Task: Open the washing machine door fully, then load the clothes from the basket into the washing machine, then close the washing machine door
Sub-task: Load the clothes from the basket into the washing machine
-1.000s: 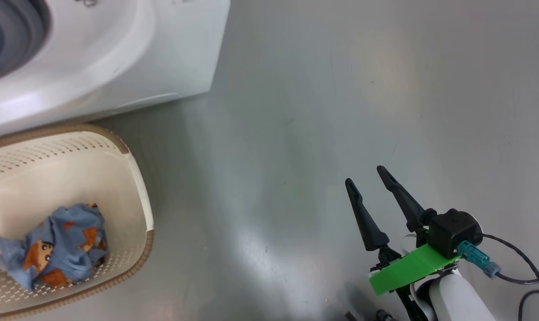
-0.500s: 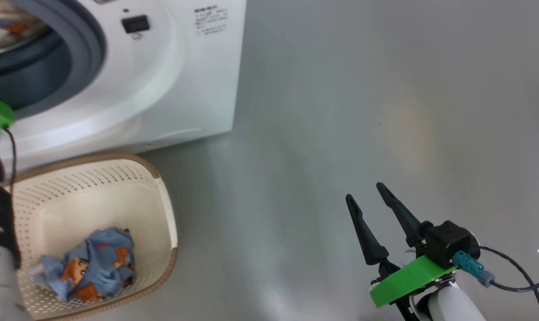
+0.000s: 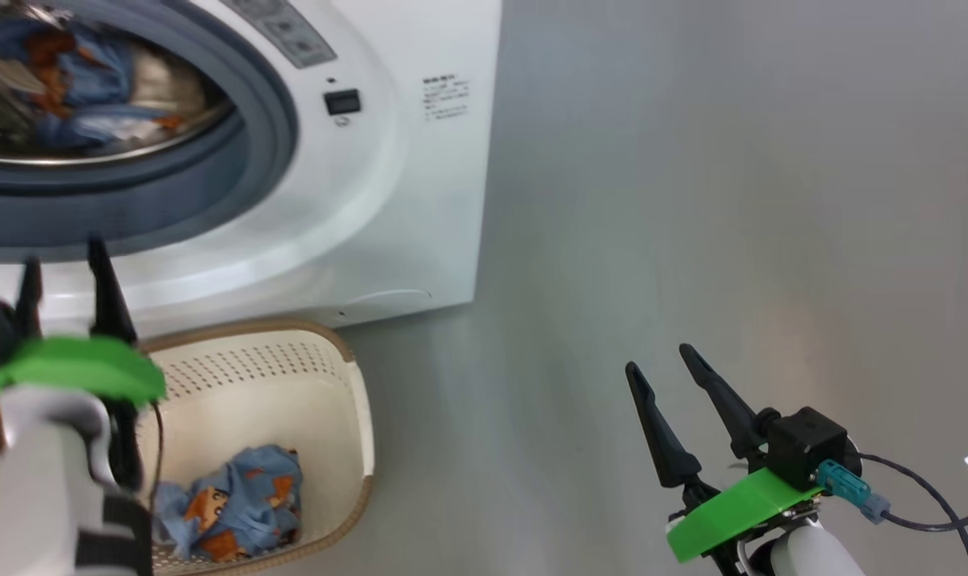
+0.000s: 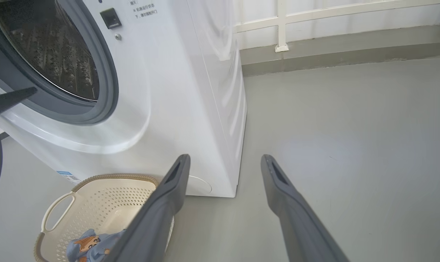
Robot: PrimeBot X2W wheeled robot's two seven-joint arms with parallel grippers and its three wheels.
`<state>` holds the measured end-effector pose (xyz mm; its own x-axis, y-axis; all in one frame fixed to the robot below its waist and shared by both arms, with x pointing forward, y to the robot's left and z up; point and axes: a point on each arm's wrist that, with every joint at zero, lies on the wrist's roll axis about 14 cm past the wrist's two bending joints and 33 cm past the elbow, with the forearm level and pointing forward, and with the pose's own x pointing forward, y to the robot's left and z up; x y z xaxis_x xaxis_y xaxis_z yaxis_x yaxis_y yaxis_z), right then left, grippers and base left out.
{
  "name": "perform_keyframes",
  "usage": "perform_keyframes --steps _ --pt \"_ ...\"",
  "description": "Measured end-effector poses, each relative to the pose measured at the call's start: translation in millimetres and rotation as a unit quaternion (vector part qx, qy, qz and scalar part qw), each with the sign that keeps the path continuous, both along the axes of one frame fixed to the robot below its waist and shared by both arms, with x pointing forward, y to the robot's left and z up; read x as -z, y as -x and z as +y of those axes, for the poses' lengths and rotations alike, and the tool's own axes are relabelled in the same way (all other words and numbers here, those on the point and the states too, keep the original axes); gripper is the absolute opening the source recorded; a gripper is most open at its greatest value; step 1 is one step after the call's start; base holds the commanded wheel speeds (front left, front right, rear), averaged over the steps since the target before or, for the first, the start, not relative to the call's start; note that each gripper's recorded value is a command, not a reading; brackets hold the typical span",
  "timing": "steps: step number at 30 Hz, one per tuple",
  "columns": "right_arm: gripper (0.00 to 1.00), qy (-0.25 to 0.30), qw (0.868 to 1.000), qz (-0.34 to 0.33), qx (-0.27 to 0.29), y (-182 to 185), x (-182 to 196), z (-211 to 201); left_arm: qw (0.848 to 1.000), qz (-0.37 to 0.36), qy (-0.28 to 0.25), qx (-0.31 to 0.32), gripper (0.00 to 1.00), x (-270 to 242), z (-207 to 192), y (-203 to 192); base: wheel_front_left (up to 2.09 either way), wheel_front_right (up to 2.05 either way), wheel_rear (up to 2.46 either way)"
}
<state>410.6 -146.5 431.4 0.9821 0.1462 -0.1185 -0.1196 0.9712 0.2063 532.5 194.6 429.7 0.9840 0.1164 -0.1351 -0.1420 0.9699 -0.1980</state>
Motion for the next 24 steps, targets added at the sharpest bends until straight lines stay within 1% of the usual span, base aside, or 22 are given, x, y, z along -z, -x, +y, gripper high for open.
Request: perform_keyframes --steps 4,9,15,24 --pt "1.00 -0.003 1.000 -0.007 -0.004 4.8 -5.9 4.0 1.000 0.006 0.014 -0.012 1.00 4.9 12.5 35.5 0.00 0.00 0.00" --pt "1.00 -0.006 1.000 -0.025 -0.009 6.3 -19.6 7.6 1.000 -0.005 0.019 -0.025 1.00 -2.9 26.0 71.3 0.00 0.00 0.00" --pt "1.00 -0.009 0.999 -0.034 -0.019 19.1 -28.2 15.3 0.999 -0.004 0.034 -0.018 1.00 -5.3 17.8 115.5 0.00 0.00 0.00" --pt "1.00 -0.010 0.998 -0.062 -0.020 26.7 -47.6 16.4 0.999 -0.010 0.026 -0.044 1.00 -14.4 25.6 164.1 0.00 0.00 0.00"
